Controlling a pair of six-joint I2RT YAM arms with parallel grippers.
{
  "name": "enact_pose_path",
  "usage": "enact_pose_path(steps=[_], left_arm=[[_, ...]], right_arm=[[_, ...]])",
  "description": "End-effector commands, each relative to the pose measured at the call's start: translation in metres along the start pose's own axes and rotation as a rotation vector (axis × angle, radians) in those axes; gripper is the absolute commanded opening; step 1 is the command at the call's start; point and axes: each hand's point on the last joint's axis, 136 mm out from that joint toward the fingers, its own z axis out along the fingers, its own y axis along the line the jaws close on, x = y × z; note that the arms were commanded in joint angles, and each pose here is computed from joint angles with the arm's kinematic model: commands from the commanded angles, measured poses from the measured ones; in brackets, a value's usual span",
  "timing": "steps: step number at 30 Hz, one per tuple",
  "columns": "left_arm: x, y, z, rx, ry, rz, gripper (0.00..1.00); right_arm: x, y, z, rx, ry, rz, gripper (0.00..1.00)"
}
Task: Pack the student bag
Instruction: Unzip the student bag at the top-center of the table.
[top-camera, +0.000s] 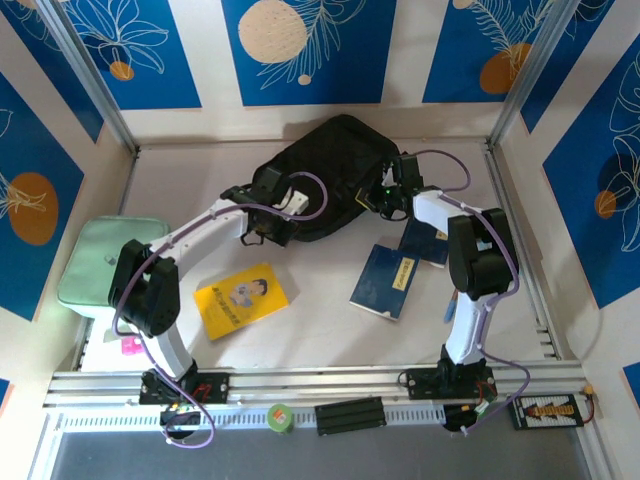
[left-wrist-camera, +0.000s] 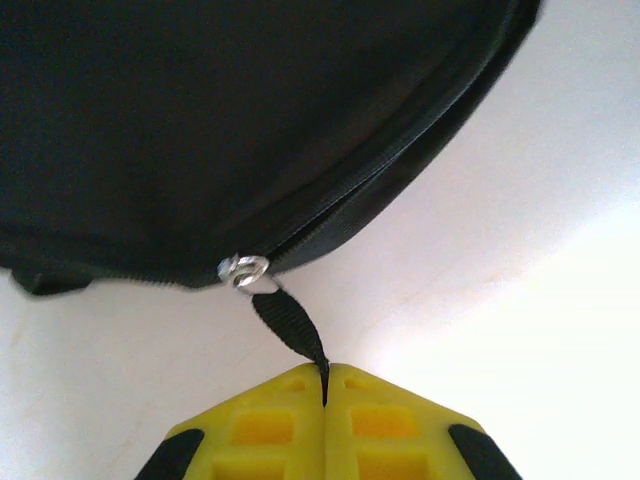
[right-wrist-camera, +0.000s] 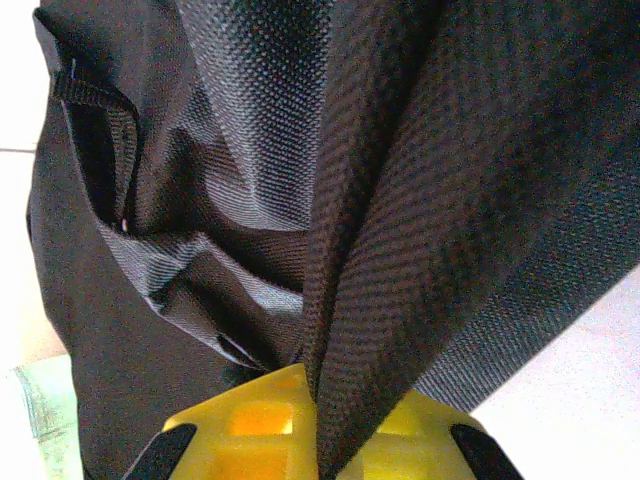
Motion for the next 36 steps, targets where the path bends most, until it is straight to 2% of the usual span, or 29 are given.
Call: enact_pose_path(steps=[1, 3, 5, 6, 7, 9, 14, 17, 20, 25, 29, 33, 36], left_arm=[[-0.011, -0.045, -0.011, 0.189, -0.081, -0.011, 0.00], [-0.016, -0.058, -0.011, 0.222, -0.094, -0.011, 0.00], [-0.023, -0.069, -0.011, 0.254, -0.109, -0.021, 0.00], [-0.029, -0.074, -0.011, 0.277, -0.123, -0.037, 0.00], [-0.036, -0.080, -0.011, 0.310, -0.143, -0.050, 0.00], [-0.048, -0.093, -0.012, 0.382, -0.178, -0.074, 0.00], [-0.073, -0.121, -0.014, 0.510, -0.220, -0.080, 0.00], [-0.076, -0.133, -0.010, 0.536, -0.206, -0.063, 0.00], [-0.073, -0.139, -0.003, 0.543, -0.175, -0.060, 0.00], [-0.066, -0.144, 0.005, 0.550, -0.151, -0.045, 0.00], [-0.064, -0.143, 0.008, 0.544, -0.145, -0.040, 0.00], [-0.059, -0.140, 0.010, 0.523, -0.121, -0.039, 0.00], [-0.056, -0.137, 0.011, 0.508, -0.112, -0.040, 0.00]], right_arm=[[-0.025, 0.016, -0.007, -0.043, -0.046, -0.084, 0.04], [-0.031, 0.016, -0.014, -0.044, -0.054, -0.064, 0.07], [-0.037, 0.014, -0.027, -0.032, -0.077, -0.019, 0.26], [-0.040, 0.010, -0.035, -0.016, -0.089, 0.031, 0.39], [-0.041, 0.005, -0.043, 0.000, -0.099, 0.086, 0.46], [-0.040, 0.001, -0.058, -0.005, -0.106, 0.158, 0.52], [-0.015, -0.013, -0.090, 0.054, -0.121, 0.278, 0.57], [0.016, -0.029, -0.104, 0.115, -0.112, 0.351, 0.63], [0.049, -0.037, -0.107, 0.117, -0.076, 0.415, 0.69], [0.090, -0.032, -0.092, 0.078, -0.006, 0.493, 0.71], [0.097, -0.026, -0.074, 0.065, 0.031, 0.503, 0.71], [0.091, -0.015, -0.062, 0.003, 0.040, 0.499, 0.70], [0.089, -0.012, -0.056, 0.014, 0.049, 0.488, 0.69]])
